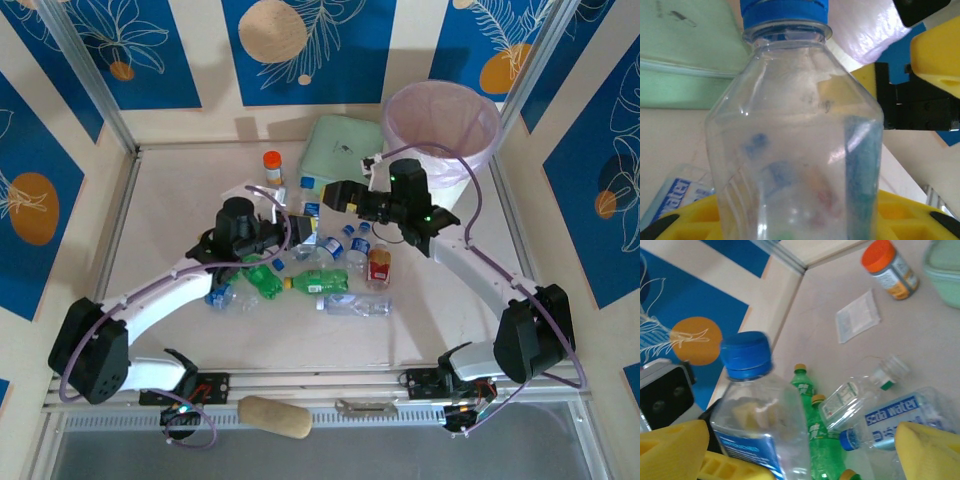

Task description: Put the plastic bottles in the bin

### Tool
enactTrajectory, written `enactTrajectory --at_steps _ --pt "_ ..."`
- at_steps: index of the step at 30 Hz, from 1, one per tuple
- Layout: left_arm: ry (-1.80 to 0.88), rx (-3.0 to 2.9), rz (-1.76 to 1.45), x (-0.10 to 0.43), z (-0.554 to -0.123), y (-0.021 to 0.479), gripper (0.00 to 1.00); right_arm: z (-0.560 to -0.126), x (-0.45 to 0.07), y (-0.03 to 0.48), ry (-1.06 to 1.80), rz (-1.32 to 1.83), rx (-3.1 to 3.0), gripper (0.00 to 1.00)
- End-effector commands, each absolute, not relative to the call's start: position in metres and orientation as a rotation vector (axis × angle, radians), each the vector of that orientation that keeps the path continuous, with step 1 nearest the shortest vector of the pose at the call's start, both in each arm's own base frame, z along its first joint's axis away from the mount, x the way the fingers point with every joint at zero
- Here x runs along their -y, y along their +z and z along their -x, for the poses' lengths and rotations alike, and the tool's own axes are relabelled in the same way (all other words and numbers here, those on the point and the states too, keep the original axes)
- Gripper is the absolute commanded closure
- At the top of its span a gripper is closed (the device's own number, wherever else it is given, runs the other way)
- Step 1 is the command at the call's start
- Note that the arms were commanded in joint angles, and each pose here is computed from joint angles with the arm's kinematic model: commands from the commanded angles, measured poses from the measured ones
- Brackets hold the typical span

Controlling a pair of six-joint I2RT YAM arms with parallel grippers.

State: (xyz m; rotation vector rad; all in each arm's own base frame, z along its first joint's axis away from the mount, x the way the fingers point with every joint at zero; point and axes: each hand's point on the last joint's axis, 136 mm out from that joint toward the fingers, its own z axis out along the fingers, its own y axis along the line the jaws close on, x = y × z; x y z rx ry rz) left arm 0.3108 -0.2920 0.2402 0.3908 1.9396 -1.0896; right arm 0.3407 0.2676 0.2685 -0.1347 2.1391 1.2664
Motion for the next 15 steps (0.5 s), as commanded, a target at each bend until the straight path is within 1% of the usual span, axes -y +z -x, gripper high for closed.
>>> enactTrajectory --at_steps 1,6,10,15 --pt "-1.196 -1.825 -0.484 0.315 -0.301 0.271 0.54 -0.333 -0.284 0.274 1.308 0.22 -2.12 0.06" --pt "-1.144 -1.847 -0.503 0.32 -0.299 0.261 0.53 -0.335 -0.291 0.266 1.279 0.209 -2.152 0.11" --pt "-1.07 -1.871 -0.532 0.323 -0.297 0.252 0.53 -0.335 -0.296 0.255 1.251 0.196 -2.197 0.12" --pt "-1.047 -1.891 -0.532 0.324 -0.298 0.245 0.53 -0.334 -0.299 0.25 1.256 0.19 -2.212 0.22"
